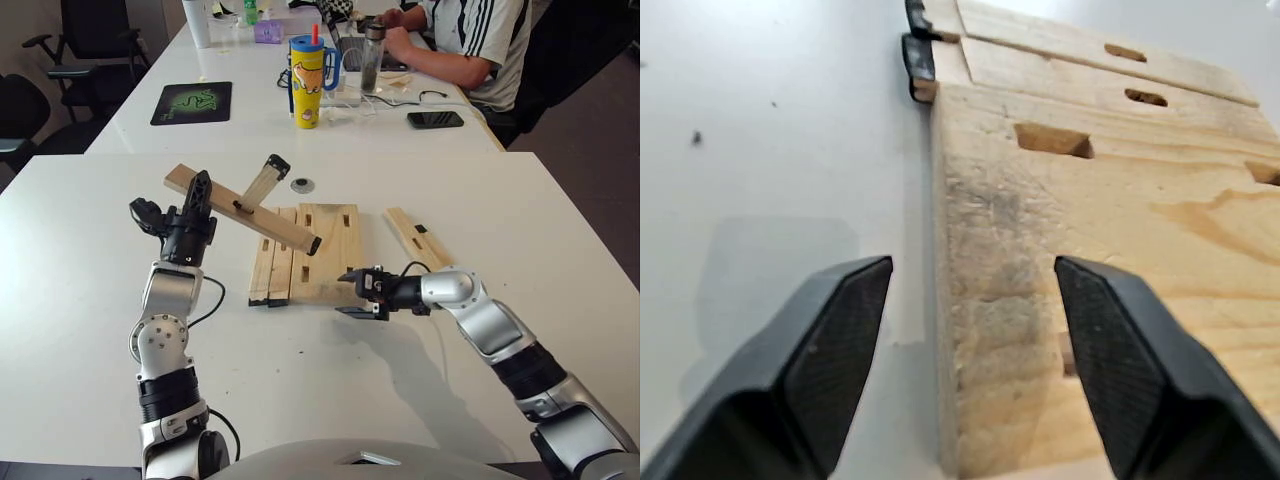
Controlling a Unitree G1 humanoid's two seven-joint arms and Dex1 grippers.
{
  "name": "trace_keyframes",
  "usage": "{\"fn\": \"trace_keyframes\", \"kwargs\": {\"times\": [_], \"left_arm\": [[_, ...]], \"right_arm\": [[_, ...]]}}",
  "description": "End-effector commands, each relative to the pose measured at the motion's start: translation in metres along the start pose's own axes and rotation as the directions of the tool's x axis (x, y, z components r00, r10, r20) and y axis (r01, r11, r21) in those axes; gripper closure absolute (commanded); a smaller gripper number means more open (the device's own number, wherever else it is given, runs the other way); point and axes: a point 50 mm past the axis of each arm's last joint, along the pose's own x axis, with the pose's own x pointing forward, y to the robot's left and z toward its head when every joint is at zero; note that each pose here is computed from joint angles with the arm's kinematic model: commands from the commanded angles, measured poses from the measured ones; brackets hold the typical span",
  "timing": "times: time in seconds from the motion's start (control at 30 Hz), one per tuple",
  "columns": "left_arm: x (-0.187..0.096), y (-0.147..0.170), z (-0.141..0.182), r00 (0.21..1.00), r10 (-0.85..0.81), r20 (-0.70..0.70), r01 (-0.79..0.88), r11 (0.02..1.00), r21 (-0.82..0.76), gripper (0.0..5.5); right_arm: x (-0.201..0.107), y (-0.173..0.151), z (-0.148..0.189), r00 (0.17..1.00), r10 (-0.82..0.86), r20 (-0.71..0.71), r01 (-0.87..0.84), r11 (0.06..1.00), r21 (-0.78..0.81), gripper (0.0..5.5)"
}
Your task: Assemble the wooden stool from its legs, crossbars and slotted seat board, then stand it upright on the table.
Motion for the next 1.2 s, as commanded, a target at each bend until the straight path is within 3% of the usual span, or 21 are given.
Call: {"fn": "trace_keyframes", "kwargs": {"times": [0.03, 0.3, 0.73, 0.9, 0.97, 1.2], "left_arm": [[0.001, 0.002, -0.003, 1.000, 0.005, -0.016, -0.005, 1.000, 0.020, 4.47], [0.006, 0.010, -0.009, 0.999, 0.022, -0.030, -0.017, 0.990, 0.143, 4.48], [0.029, 0.008, -0.021, 0.994, 0.019, 0.110, -0.054, 0.947, 0.317, 4.48], [0.005, 0.025, -0.031, 0.987, 0.131, 0.093, -0.157, 0.901, 0.405, 4.48], [-0.006, 0.029, -0.038, 0.983, 0.157, 0.091, -0.181, 0.894, 0.410, 4.48], [0.011, 0.007, -0.042, 0.985, 0.105, 0.137, -0.148, 0.921, 0.360, 4.48]], "right_arm": [[0.011, -0.007, -0.009, 0.994, -0.067, -0.088, 0.057, 0.992, -0.111, 2.49], [0.030, -0.011, -0.012, 0.969, -0.228, -0.091, 0.236, 0.968, 0.082, 2.49], [0.034, -0.004, 0.008, 0.971, -0.236, -0.017, 0.235, 0.952, 0.194, 2.49], [0.033, -0.006, 0.007, 0.968, -0.250, -0.026, 0.250, 0.944, 0.218, 2.49], [0.031, -0.007, 0.005, 0.964, -0.266, -0.029, 0.265, 0.933, 0.243, 2.49], [0.031, -0.005, -0.004, 0.962, -0.266, -0.058, 0.272, 0.928, 0.255, 2.49]]}}
